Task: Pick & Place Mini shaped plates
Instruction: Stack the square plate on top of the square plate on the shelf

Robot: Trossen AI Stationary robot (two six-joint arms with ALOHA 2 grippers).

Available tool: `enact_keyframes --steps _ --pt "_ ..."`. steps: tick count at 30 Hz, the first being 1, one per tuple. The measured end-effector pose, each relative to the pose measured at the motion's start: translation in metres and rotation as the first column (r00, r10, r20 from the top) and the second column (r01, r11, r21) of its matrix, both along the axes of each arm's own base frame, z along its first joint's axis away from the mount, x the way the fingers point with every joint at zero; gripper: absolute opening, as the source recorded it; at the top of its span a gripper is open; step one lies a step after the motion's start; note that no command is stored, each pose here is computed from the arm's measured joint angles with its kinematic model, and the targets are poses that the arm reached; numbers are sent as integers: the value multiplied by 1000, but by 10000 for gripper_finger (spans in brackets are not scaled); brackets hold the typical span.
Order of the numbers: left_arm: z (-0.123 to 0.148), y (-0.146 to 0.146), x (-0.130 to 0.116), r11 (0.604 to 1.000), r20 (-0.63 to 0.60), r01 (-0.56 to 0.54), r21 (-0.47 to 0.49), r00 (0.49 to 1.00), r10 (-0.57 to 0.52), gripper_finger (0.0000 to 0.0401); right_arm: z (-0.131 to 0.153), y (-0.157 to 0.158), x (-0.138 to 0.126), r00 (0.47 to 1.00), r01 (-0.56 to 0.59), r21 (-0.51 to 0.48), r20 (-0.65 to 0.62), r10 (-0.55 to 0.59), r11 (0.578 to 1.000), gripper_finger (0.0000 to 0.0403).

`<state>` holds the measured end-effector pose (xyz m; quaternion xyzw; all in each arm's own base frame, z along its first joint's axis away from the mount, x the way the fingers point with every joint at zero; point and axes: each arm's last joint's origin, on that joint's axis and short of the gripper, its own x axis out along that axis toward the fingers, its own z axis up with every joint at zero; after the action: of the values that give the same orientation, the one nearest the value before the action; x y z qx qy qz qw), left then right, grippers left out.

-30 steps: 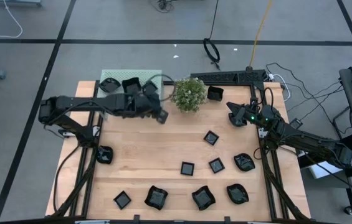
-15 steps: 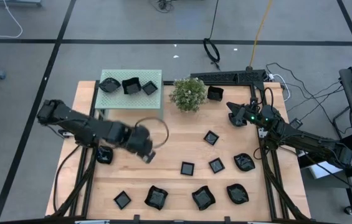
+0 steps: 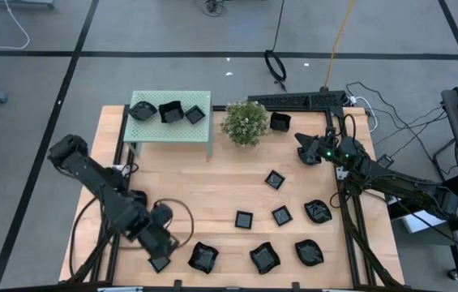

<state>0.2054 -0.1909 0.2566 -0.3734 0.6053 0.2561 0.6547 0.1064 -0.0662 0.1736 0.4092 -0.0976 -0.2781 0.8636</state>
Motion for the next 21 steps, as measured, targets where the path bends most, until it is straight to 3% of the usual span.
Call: enact_keyframes --steps 8,14,21 --pt "-51 -38 3 999 -139 32 44 990 -26 113 0 0 0 1000 0 0 -1 0 1000 123" --pt "-72 -67 14 984 -108 108 -145 986 -124 113 0 0 0 1000 0 0 0 0 1000 123" --pt "-98 -78 17 984 -133 132 -123 980 -148 113 0 0 0 1000 0 0 0 0 1000 123"
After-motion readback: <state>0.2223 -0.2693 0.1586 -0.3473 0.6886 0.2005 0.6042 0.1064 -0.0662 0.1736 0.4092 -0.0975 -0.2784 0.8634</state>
